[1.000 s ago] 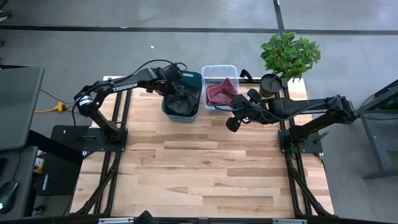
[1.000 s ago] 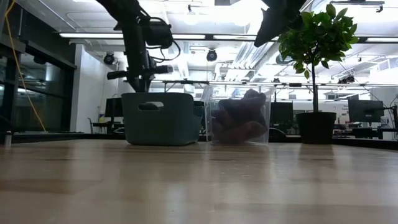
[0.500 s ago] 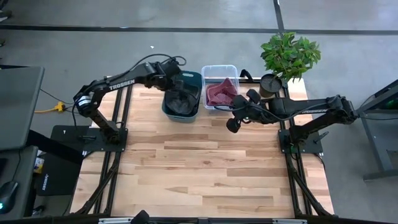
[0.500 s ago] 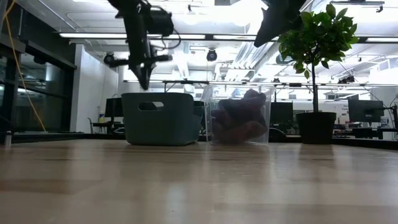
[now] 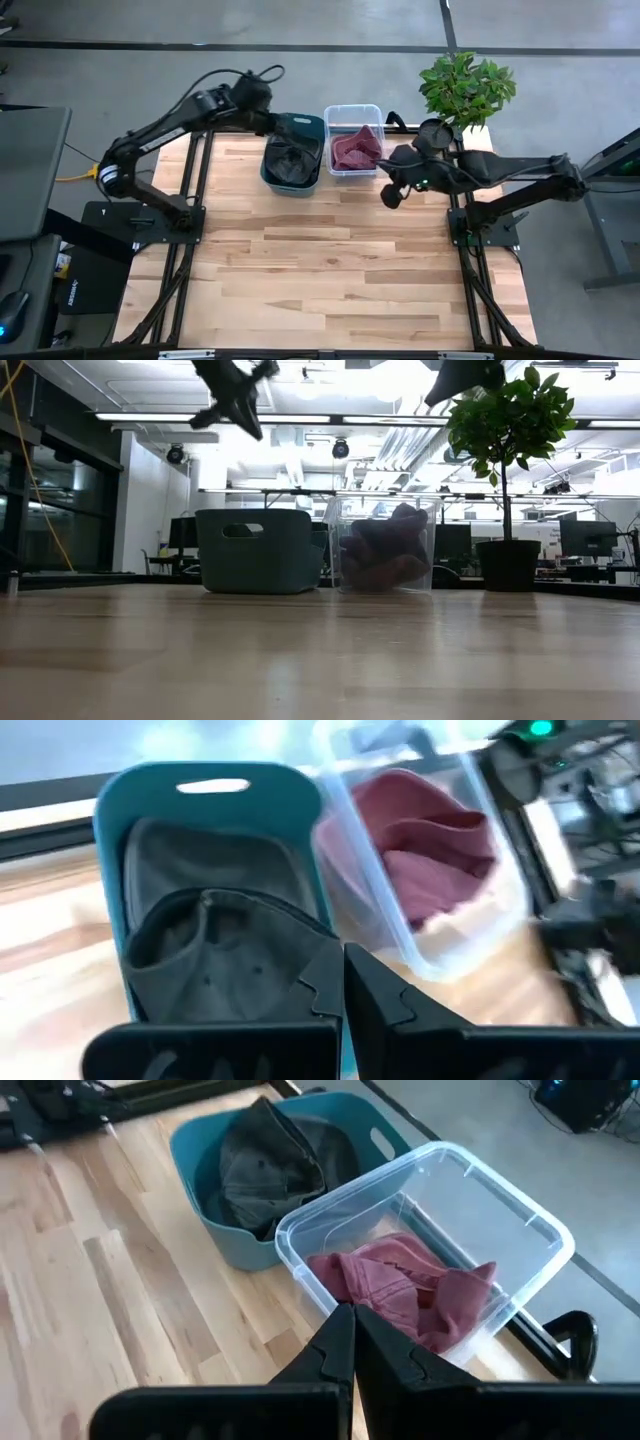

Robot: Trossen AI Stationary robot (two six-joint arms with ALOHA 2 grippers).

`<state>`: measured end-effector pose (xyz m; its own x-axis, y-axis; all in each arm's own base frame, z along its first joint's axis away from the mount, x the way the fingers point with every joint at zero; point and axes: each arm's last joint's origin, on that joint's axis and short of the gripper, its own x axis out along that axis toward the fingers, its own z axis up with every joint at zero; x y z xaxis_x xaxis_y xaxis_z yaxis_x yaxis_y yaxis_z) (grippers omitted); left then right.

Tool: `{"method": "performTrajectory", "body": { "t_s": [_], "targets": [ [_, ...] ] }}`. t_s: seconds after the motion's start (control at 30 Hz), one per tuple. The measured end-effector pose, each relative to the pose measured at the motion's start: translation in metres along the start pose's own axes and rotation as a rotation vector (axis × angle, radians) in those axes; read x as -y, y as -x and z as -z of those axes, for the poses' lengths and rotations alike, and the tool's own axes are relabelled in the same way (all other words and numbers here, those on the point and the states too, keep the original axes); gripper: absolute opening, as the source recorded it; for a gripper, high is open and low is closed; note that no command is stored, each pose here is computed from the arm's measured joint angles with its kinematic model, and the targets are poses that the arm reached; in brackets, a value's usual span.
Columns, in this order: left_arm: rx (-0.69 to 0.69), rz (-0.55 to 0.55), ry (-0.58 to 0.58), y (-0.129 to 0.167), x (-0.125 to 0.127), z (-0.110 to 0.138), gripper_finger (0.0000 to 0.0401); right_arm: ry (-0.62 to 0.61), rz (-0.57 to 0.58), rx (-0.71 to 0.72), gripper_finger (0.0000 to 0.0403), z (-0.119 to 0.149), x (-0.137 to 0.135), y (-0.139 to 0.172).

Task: Pick & Place hat
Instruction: Return to Home Position

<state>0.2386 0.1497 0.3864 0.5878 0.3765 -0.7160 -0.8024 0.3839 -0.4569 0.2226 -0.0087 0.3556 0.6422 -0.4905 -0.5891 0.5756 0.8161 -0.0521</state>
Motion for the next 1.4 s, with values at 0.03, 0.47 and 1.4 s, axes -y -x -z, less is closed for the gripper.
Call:
{"method": "performTrajectory", "body": {
  "t_s": [0.03,0.47,1.4],
  "targets": [
    [0.000,0.020,-0.008,0.007,0.000,0.002,0.0000,0.000,-0.006,0.006,0.0000,0.000,0.002,0.003],
    [-0.009,0.233,-0.112,0.065,0.012,0.027,0.0000,-0.006,-0.081,0.065,0.0000,0.005,0.031,0.048],
    [0.071,0.826,0.212,0.040,-0.085,0.194,0.0000,-0.320,-0.400,0.567,0.0000,0.133,0.042,0.015]
  ]
}}
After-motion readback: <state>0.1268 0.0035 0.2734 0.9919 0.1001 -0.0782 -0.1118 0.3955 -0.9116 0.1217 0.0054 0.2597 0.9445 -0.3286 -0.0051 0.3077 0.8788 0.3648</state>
